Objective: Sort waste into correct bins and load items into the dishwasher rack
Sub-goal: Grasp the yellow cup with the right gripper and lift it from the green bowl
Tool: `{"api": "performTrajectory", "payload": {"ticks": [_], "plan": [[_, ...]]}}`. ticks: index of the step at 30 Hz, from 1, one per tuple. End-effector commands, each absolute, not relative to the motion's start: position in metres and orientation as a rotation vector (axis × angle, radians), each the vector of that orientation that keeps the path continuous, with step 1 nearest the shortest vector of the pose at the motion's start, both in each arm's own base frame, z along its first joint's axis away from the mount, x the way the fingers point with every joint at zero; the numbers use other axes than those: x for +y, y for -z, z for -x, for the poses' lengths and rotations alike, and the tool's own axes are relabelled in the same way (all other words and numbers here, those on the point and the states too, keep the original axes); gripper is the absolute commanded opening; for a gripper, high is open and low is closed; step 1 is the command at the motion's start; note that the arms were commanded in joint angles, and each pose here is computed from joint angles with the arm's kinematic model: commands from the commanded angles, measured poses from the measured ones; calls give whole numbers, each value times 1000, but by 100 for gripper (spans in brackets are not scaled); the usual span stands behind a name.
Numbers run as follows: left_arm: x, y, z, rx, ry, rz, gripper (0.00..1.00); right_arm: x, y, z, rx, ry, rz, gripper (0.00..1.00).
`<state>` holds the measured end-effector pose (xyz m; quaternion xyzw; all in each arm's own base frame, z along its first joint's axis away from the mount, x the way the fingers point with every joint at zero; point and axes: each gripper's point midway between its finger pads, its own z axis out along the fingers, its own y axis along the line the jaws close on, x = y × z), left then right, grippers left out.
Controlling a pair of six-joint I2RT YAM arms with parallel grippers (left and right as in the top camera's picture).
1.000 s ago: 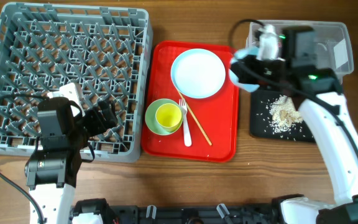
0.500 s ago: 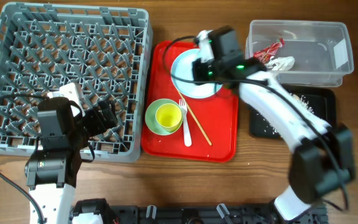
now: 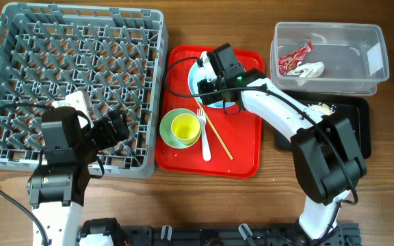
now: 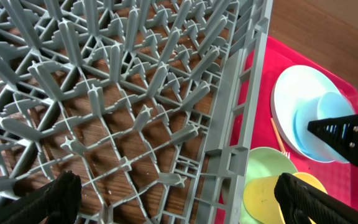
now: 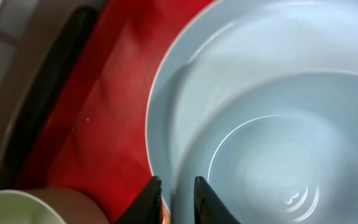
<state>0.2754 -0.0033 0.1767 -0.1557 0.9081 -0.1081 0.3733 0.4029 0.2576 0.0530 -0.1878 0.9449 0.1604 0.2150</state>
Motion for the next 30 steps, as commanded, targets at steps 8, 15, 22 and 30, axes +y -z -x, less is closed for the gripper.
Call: {"api": "performTrajectory", "payload": {"ticks": [8,15,22,30], "plan": [[-3,-189,-278,2292,290,403,100,269,-158,-374,2533,-649,576,37],[-3,-189,-278,2292,290,403,100,272,-137,-330,2729,-693,571,39],[-3,-185,-279,2305,290,407,100,274,-89,-303,2916,-655,544,38],[-3,-176,-281,2338,288,416,100,280,-55,-289,3021,-618,545,26]]}}
